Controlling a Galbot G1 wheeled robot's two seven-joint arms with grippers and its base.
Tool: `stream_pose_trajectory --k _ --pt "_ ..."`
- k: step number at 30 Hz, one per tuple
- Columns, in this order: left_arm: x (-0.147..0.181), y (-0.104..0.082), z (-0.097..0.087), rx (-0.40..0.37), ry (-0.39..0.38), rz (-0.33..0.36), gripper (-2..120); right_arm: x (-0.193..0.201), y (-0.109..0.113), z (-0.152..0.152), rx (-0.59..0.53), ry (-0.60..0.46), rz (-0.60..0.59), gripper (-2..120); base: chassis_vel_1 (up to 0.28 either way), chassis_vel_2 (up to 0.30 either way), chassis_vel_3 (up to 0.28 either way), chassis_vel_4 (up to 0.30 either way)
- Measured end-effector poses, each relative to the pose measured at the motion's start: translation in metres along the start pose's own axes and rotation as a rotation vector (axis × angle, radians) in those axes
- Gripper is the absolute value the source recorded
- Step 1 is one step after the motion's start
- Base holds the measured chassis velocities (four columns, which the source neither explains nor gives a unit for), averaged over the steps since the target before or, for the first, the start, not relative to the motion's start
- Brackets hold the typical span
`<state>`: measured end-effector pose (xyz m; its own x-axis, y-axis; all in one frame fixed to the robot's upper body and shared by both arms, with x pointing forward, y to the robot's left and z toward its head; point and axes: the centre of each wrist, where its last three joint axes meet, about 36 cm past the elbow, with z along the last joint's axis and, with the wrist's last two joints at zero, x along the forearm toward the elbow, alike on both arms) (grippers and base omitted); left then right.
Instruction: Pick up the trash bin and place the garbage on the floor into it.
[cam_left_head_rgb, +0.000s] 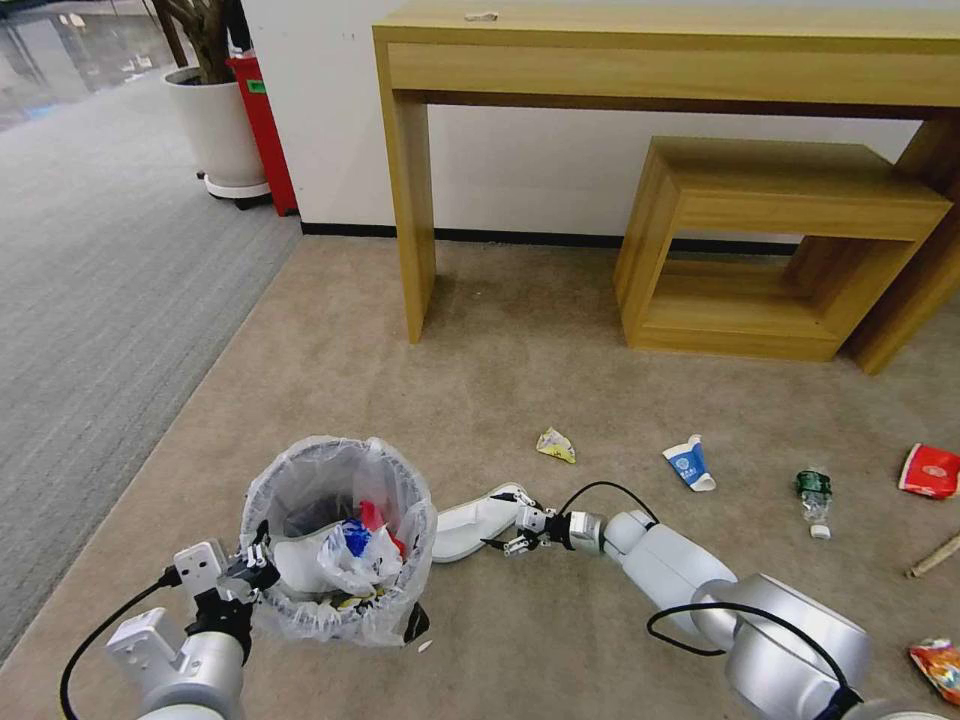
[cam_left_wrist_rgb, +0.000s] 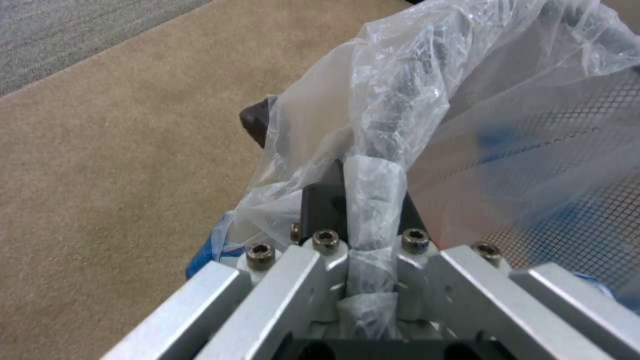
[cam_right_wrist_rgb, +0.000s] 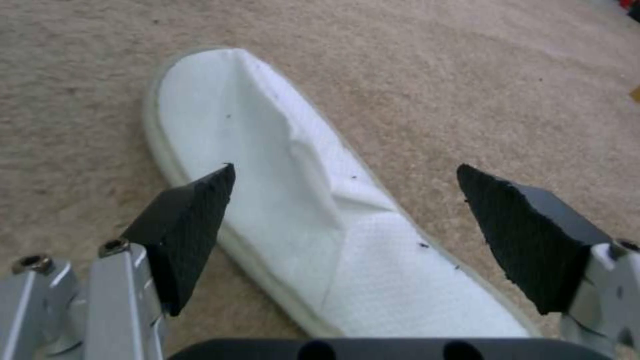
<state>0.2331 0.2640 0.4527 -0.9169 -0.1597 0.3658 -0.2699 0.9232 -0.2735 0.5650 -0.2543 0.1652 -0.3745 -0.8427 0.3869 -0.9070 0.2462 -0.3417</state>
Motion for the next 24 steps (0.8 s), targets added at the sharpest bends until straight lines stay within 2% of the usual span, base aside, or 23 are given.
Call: stream_pose_trajectory --k 9,16,24 --pt "0.003 -0.001 -0.001 0.002 -0.004 0.003 1 -0.01 -0.009 -0.009 0.016 -0.007 0.021 86 0.0 0.0 0.0 0.0" --pt "0.006 -0.002 -0.003 0.001 -0.006 0.006 1 -0.02 -0.008 -0.014 0.014 -0.008 0.026 82 0.0 0.0 0.0 0.0" --pt "0.006 -0.002 -0.003 0.001 -0.009 0.008 1 -0.029 -0.002 -0.017 0.01 -0.001 0.012 86 0.0 0.0 0.0 0.0"
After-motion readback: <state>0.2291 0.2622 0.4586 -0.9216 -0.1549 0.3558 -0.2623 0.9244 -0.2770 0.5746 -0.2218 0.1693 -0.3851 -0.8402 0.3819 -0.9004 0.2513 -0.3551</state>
